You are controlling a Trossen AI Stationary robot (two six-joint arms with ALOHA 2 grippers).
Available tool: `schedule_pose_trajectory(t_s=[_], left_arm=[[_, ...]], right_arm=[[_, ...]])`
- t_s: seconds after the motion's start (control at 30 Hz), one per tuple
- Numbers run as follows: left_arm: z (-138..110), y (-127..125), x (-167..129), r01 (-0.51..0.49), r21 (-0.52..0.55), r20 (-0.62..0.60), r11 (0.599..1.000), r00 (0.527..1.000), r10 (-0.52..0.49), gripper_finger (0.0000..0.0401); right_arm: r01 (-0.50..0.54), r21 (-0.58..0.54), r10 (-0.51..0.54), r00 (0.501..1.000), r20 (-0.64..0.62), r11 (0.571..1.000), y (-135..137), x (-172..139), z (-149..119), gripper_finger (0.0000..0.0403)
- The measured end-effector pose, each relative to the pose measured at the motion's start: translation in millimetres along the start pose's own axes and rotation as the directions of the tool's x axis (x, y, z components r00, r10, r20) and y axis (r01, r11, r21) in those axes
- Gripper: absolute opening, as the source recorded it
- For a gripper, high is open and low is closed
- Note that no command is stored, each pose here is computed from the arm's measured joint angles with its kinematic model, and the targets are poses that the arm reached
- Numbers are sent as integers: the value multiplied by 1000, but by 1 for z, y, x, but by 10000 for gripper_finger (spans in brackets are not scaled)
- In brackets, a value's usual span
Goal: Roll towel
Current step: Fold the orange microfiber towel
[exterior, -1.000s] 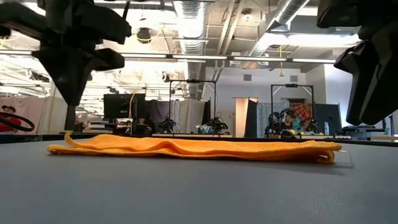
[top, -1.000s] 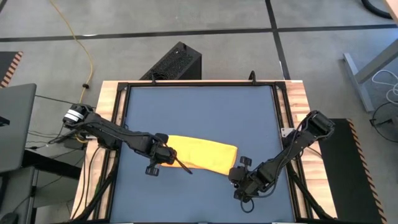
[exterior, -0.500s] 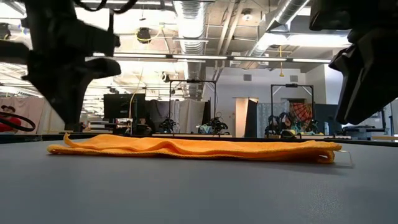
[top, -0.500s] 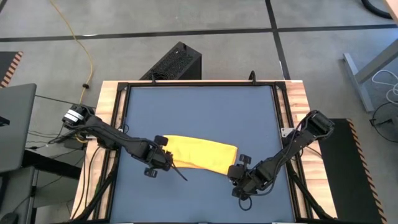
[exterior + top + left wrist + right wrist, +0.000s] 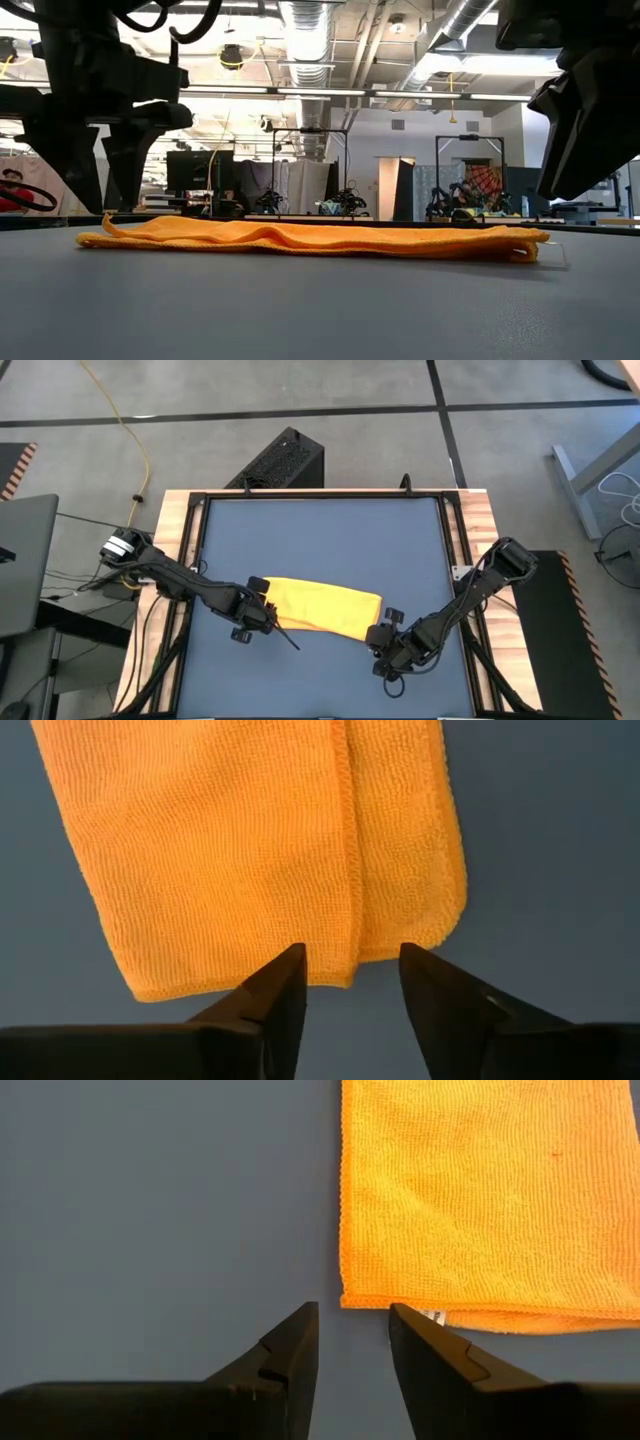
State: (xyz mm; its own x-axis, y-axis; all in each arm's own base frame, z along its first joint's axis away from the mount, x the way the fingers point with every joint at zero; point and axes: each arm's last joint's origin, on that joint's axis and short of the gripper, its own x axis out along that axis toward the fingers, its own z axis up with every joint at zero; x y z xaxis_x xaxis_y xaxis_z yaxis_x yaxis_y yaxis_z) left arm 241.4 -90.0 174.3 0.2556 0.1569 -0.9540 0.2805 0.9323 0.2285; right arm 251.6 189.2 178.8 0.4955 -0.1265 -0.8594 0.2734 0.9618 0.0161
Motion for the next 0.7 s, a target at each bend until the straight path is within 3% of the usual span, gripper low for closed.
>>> schedule_pose_trajectory(t_s=[0.47, 0.7], left_arm=[[-13, 5, 14, 30, -65, -50, 997, 998, -33, 137], [-11, 5, 14, 28, -31, -30, 999, 999, -29, 137]], right_arm=[[-1, -5, 1, 1000, 0, 1000, 0, 0, -1, 150], [8, 4, -8, 1000, 0, 1000, -3, 2, 3, 150]])
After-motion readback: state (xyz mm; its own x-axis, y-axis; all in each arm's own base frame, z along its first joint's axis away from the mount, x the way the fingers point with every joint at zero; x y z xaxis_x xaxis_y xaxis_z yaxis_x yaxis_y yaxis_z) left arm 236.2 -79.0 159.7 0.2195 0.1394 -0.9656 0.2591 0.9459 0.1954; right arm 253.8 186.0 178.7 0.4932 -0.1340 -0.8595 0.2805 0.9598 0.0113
